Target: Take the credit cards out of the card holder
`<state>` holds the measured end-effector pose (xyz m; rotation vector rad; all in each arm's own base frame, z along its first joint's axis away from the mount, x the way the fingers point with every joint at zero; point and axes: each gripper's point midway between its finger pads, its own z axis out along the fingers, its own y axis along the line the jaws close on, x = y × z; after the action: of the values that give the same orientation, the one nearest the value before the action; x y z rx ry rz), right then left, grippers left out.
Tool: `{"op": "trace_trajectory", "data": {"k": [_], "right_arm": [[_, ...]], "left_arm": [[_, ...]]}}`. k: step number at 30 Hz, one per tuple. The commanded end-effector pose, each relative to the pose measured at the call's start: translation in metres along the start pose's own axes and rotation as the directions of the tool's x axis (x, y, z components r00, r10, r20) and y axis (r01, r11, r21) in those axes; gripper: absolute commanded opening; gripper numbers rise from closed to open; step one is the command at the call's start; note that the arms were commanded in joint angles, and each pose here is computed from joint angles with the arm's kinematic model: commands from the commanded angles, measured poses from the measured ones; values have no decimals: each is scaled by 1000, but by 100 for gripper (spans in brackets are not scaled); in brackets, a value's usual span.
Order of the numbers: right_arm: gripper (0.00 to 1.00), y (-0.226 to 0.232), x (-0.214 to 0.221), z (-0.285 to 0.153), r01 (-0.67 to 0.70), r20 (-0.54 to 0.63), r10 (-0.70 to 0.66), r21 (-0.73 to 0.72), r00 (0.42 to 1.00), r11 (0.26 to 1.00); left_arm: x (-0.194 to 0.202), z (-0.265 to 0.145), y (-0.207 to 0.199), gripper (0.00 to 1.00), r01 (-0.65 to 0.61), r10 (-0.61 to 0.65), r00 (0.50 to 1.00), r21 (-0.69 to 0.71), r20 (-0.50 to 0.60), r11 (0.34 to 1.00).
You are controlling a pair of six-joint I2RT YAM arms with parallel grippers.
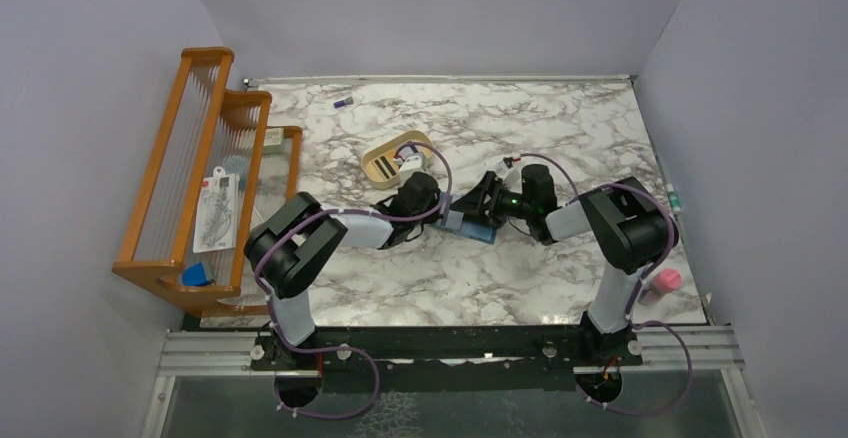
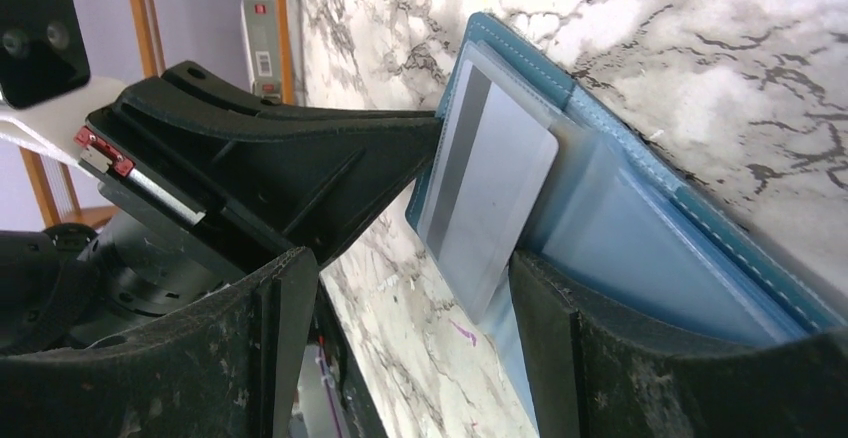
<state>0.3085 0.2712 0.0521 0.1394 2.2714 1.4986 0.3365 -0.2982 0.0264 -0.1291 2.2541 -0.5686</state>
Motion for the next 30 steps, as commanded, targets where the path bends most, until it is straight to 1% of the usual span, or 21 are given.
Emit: {"op": "trace_trajectory", "data": {"k": [1,5,9,11,14,17,30], "right_arm": [[76,0,4,0,-59,48,59,10,997,998],[75,12,0,-1,-59,88,64,-57,994,997],[68,28,-4,-5,-19,120,36,-135,992,991],[66,34,-5,-7,5,121,14,-157,992,988],[65,41,-2,-5,43,94,-25,-190,995,981],[67,42,3,4,57,51,-48,-195,998,979],[70,13,17,21,7,-12,-8,-139,1000,990]], "left_arm": [[52,-12,31,0,-51,38,985,-76,-166,996],[51,-14,28,0,-43,31,986,-68,-163,997],[53,-16,28,0,-45,33,986,-70,-162,997],[53,-16,29,0,-46,33,986,-73,-162,996],[56,-16,30,0,-44,32,985,-72,-167,996],[56,-16,28,0,-39,28,986,-65,-167,997],[48,-19,23,0,-35,26,989,-57,-147,998]]}}
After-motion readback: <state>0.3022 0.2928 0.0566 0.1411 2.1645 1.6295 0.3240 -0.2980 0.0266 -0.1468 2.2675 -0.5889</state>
